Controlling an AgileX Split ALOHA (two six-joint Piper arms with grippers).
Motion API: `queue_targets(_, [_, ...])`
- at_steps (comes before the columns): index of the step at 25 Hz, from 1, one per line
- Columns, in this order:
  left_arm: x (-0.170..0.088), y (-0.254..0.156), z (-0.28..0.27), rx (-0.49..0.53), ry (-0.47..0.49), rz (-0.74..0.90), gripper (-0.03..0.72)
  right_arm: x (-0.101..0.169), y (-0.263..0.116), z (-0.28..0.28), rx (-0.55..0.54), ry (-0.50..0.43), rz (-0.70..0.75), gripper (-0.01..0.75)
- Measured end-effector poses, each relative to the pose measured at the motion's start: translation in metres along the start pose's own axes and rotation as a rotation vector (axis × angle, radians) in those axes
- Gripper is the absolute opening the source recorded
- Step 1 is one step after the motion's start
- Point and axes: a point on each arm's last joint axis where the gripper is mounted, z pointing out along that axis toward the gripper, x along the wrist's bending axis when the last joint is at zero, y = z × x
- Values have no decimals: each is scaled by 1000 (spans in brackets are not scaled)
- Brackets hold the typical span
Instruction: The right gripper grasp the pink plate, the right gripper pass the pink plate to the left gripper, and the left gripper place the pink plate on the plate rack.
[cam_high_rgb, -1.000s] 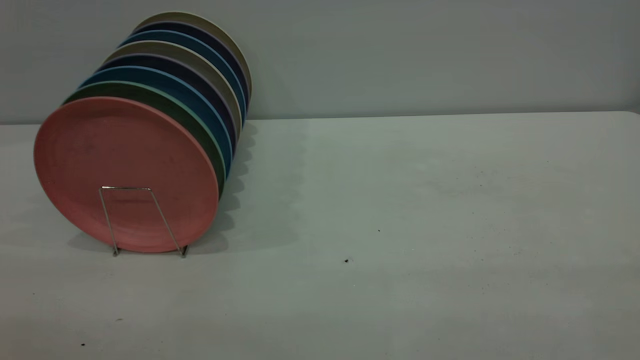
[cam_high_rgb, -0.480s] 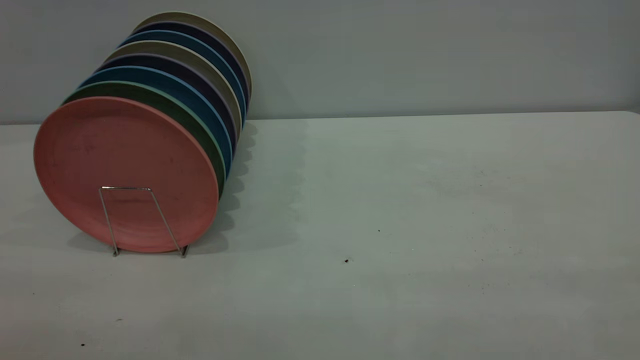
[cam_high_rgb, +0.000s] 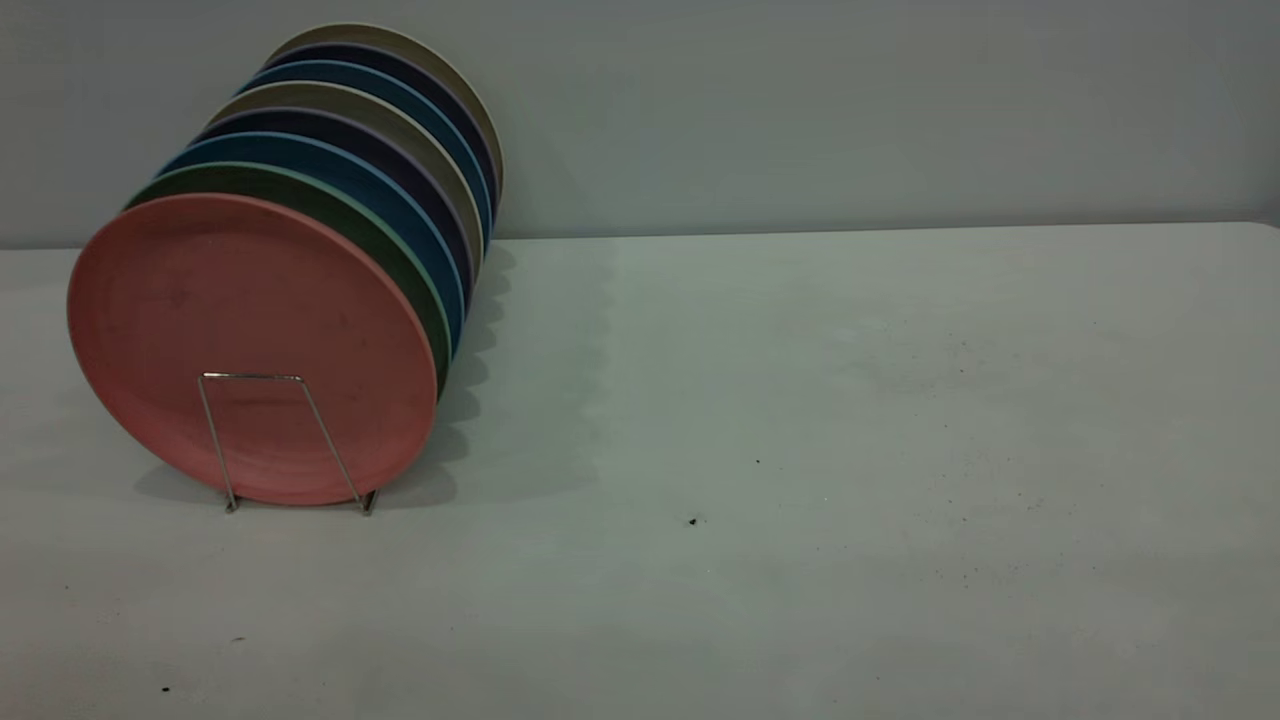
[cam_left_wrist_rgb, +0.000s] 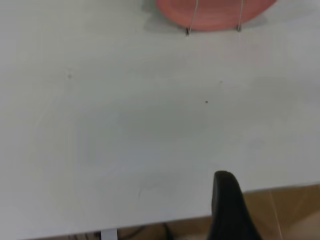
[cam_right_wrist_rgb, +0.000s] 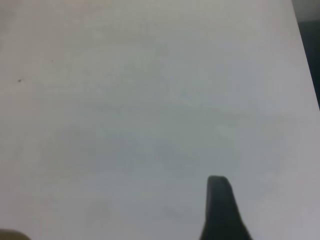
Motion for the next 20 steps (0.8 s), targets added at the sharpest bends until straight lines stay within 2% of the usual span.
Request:
queue_targets(3, [-1, -8, -7, -69, 19, -13, 472, 0, 0, 0, 0, 0, 0, 493])
queue_targets(20, [-1, -9, -8, -74, 21, -15, 472, 0, 0, 0, 0, 0, 0, 493])
